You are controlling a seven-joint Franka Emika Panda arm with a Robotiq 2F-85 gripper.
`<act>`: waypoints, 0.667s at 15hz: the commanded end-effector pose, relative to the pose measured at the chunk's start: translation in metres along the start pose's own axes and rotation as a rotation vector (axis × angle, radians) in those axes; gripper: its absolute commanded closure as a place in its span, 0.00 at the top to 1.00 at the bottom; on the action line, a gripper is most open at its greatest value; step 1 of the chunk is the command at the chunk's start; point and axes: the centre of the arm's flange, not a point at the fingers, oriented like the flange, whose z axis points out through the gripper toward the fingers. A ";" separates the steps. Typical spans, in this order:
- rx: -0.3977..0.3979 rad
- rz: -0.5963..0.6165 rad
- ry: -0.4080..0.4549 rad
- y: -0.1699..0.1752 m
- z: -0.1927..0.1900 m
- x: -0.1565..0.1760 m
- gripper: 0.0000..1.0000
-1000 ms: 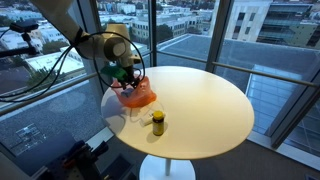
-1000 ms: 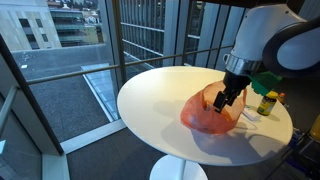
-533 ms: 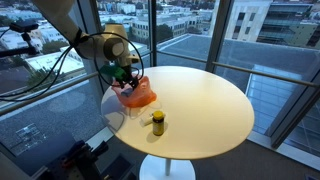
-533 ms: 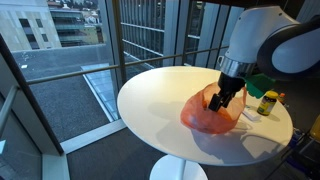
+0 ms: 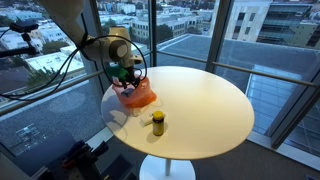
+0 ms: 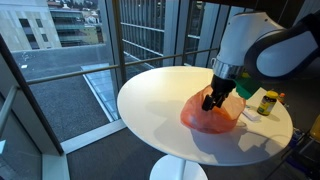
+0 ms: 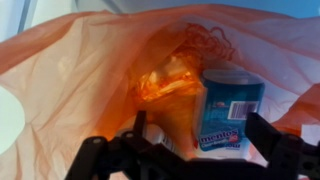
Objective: Remove the blue box from the plastic bag
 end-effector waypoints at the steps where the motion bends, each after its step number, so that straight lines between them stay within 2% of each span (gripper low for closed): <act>1: -0.018 0.019 0.011 -0.008 0.006 0.019 1.00; 10: -0.013 0.014 0.009 -0.026 0.017 0.024 1.00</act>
